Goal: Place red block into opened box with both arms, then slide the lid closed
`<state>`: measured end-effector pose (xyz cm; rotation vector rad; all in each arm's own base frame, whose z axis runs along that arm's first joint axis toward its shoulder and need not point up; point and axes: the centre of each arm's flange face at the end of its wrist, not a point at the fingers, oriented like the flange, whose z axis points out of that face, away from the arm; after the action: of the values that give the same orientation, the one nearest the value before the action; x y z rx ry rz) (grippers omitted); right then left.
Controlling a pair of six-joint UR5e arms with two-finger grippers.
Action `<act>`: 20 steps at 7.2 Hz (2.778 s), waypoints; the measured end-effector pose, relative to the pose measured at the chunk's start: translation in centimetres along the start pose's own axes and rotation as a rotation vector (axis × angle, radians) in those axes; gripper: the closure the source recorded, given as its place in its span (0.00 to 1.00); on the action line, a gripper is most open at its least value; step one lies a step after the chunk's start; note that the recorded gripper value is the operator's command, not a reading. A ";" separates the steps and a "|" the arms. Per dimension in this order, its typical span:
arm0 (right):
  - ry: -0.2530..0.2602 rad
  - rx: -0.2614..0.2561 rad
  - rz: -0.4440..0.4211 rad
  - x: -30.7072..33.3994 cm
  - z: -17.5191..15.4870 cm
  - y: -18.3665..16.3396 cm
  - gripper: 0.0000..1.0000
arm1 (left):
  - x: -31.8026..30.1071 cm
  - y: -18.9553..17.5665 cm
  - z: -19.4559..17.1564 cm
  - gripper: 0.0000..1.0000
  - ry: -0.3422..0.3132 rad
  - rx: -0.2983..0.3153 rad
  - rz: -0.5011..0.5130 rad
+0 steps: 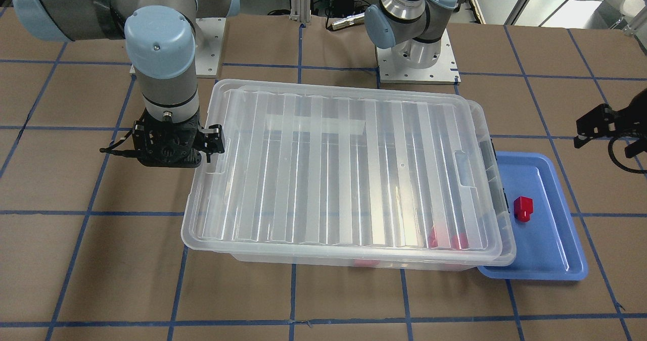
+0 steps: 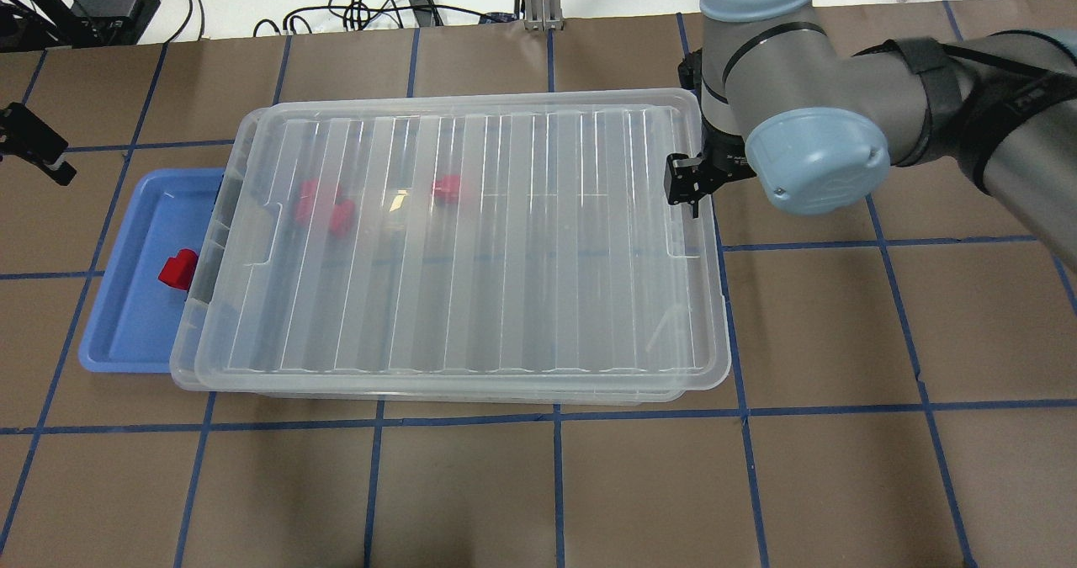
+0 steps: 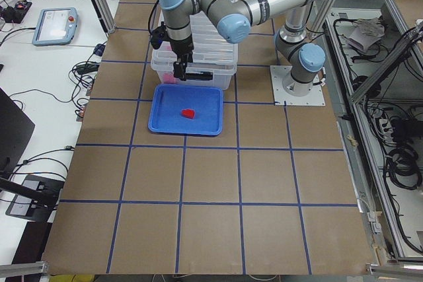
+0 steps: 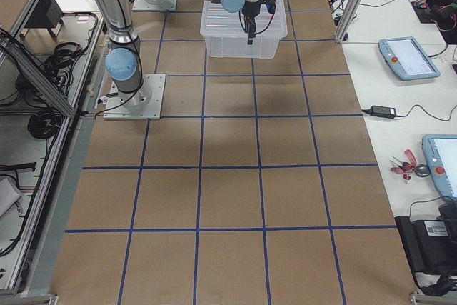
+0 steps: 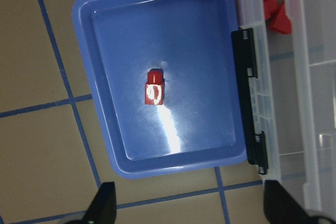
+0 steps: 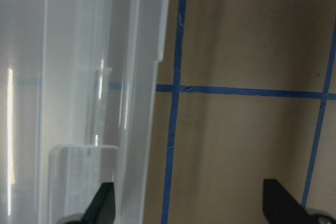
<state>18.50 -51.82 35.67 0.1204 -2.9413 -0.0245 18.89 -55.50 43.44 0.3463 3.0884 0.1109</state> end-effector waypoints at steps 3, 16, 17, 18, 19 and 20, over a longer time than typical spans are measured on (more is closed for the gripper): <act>0.068 -0.012 0.001 1.1 0.4 0.0 0.00 | -4.4 -0.9 7.7 0.00 0.041 0.009 -0.034; 0.143 -0.082 0.094 15.1 2.0 -1.0 0.00 | -0.7 -3.8 23.0 0.00 0.144 0.051 -0.142; 0.142 -0.084 0.097 15.4 2.0 -1.0 0.00 | -0.5 -3.6 23.7 0.00 0.149 0.044 -0.141; 0.141 -0.085 0.097 15.4 2.1 -1.0 0.00 | -0.4 -3.6 24.2 0.00 0.151 0.036 -0.138; 0.140 -0.083 0.097 15.4 2.0 -1.0 0.00 | -0.4 -3.6 24.5 0.00 0.152 0.029 -0.135; 0.133 -0.074 0.098 15.3 1.6 -1.1 0.00 | -0.4 -3.6 24.8 0.31 0.153 0.025 -0.134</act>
<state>3.29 -54.17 37.03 -0.0324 -2.8049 -0.1064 19.49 -57.43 18.49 0.1364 3.2556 0.0993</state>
